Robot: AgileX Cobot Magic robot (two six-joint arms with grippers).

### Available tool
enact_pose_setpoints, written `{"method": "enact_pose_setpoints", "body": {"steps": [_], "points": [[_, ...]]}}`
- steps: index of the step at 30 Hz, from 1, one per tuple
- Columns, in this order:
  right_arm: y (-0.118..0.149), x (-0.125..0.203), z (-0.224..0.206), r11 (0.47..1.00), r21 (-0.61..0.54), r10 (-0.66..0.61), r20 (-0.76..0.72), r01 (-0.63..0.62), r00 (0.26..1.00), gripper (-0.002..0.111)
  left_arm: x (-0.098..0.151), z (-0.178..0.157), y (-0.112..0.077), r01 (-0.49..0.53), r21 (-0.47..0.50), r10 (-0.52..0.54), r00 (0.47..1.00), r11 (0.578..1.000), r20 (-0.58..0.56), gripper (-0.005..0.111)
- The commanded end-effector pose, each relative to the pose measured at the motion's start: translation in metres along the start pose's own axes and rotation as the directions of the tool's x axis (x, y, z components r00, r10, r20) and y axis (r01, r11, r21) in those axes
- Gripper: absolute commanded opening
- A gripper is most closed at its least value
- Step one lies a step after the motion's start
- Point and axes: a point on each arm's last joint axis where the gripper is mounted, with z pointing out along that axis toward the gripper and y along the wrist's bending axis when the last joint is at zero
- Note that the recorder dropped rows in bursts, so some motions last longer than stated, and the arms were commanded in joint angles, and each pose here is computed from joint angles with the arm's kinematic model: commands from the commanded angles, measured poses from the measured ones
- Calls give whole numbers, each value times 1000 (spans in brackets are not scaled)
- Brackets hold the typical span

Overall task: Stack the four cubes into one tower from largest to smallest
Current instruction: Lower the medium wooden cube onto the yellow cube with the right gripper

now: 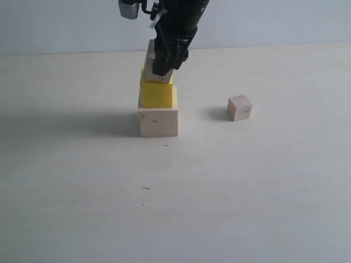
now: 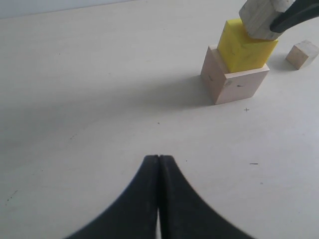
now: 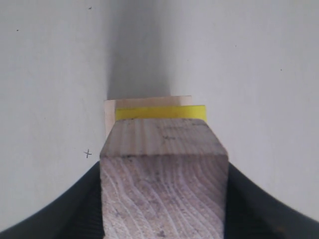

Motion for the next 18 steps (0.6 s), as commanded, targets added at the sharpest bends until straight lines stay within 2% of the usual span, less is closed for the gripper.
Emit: {"method": "enact_pose_setpoints", "body": {"steps": [1, 9, 18], "points": [[-1, -1, -3, 1000, 12, 2, 19, -2, 1000, 18, 1, 0, 0, 3, 0, -3, 1000, 1000, 3, 0], [-2, -1, -3, 1000, 18, 1, 20, -1, 1000, 44, 1, 0, 1, 3, -1, -3, 1000, 1000, -1, 0], [-3, -2, -3, 999, 33, 11, 33, -12, 999, 64, 1, 0, 1, 3, -1, -3, 1000, 1000, -1, 0]]}}
